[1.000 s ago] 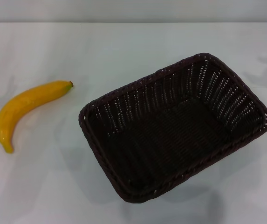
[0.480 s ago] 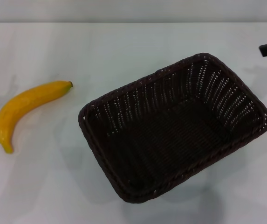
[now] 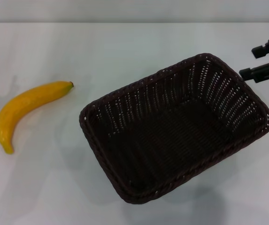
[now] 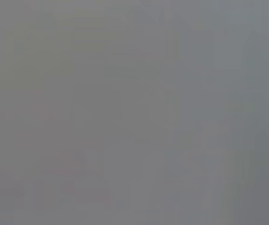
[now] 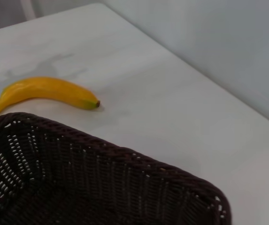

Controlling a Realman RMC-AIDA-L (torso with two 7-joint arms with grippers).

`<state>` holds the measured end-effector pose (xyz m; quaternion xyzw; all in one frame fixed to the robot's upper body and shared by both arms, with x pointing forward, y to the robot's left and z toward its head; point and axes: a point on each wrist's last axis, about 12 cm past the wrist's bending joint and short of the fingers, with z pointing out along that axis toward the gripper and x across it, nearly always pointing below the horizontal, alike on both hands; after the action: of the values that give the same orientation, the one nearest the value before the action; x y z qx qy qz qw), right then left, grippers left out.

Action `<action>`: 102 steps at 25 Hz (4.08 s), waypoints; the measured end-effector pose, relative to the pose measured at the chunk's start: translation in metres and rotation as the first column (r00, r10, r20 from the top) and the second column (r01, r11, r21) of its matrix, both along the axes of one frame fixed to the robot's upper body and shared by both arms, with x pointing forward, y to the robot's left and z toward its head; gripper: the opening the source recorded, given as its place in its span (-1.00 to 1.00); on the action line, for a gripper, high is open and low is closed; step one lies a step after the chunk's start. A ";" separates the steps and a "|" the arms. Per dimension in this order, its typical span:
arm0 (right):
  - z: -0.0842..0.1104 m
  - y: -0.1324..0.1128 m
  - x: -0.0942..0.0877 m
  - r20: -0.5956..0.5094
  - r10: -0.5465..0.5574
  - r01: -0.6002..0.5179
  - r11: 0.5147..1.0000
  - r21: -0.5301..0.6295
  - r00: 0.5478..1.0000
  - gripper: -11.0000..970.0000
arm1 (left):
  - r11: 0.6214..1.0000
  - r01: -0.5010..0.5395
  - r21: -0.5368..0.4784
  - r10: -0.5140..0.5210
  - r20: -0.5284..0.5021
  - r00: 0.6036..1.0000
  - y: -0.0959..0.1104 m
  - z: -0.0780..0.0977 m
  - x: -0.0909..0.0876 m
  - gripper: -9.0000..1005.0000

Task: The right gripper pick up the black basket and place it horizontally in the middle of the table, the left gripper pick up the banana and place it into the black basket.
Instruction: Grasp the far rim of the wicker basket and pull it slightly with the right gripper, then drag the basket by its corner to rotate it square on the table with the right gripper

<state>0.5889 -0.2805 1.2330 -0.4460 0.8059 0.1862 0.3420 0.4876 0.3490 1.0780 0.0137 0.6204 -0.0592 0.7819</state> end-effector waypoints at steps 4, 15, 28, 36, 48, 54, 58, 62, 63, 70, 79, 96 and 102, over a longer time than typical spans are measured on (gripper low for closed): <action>-0.005 0.008 -0.001 -0.011 0.015 -0.015 1.000 -0.002 1.000 0.52 | 1.000 0.001 0.000 -0.001 -0.001 1.000 0.000 0.000 0.000 0.75; -0.019 0.016 0.004 0.001 -0.013 0.013 0.999 -0.045 1.000 0.49 | 1.000 0.009 -0.002 -0.009 -0.011 1.000 -0.002 -0.004 -0.001 0.75; -0.029 0.021 0.009 -0.034 -0.015 0.013 0.999 -0.052 0.999 0.46 | 1.000 0.004 -0.004 -0.004 -0.019 1.000 -0.001 -0.007 -0.005 0.75; -0.037 0.023 0.007 -0.060 -0.012 0.009 0.999 -0.052 0.998 0.43 | 1.000 0.008 -0.003 -0.008 -0.017 1.000 -0.001 -0.006 -0.004 0.75; -0.048 0.026 0.009 -0.085 -0.016 0.012 0.999 -0.050 0.996 0.40 | 1.000 0.008 -0.003 -0.008 -0.019 1.000 -0.001 -0.007 -0.004 0.75; -0.059 0.027 0.010 -0.104 -0.024 0.018 0.998 -0.057 0.994 0.38 | 1.000 0.011 -0.006 -0.011 -0.022 1.000 -0.002 -0.009 -0.004 0.75; -0.062 0.028 0.010 -0.114 -0.025 0.019 0.998 -0.057 0.993 0.37 | 1.000 0.011 -0.006 -0.011 -0.026 1.000 -0.002 -0.010 -0.005 0.75; -0.065 0.031 0.010 -0.114 -0.016 0.008 0.998 -0.066 0.993 0.36 | 1.000 0.011 -0.006 -0.011 -0.026 1.000 -0.002 -0.010 -0.005 0.75; -0.065 0.032 0.010 -0.116 -0.012 0.004 0.998 -0.068 0.993 0.36 | 1.000 0.011 -0.006 -0.011 -0.026 1.000 -0.002 -0.010 -0.005 0.75; -0.066 0.037 0.010 -0.123 -0.001 -0.008 0.997 -0.076 0.992 0.34 | 1.000 0.013 -0.006 -0.013 -0.024 1.000 -0.003 -0.009 -0.003 0.75; -0.065 0.042 0.011 -0.138 -0.007 -0.005 0.996 -0.085 0.990 0.28 | 1.000 0.015 -0.006 -0.015 -0.023 1.000 -0.003 -0.009 -0.003 0.75; -0.055 0.043 0.014 -0.155 -0.047 0.037 0.997 -0.069 0.987 -0.50 | 1.000 0.017 -0.007 -0.017 -0.023 1.000 -0.004 -0.009 -0.002 0.75; -0.048 0.045 0.015 -0.167 -0.089 0.082 0.996 -0.047 0.982 -0.58 | 1.000 0.021 -0.006 -0.022 -0.024 0.999 -0.005 -0.009 -0.002 0.75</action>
<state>0.6037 -0.2358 1.1854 -0.4004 0.8539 0.1924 0.2713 0.4861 0.3443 1.0686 0.0173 0.6295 -0.0697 0.7737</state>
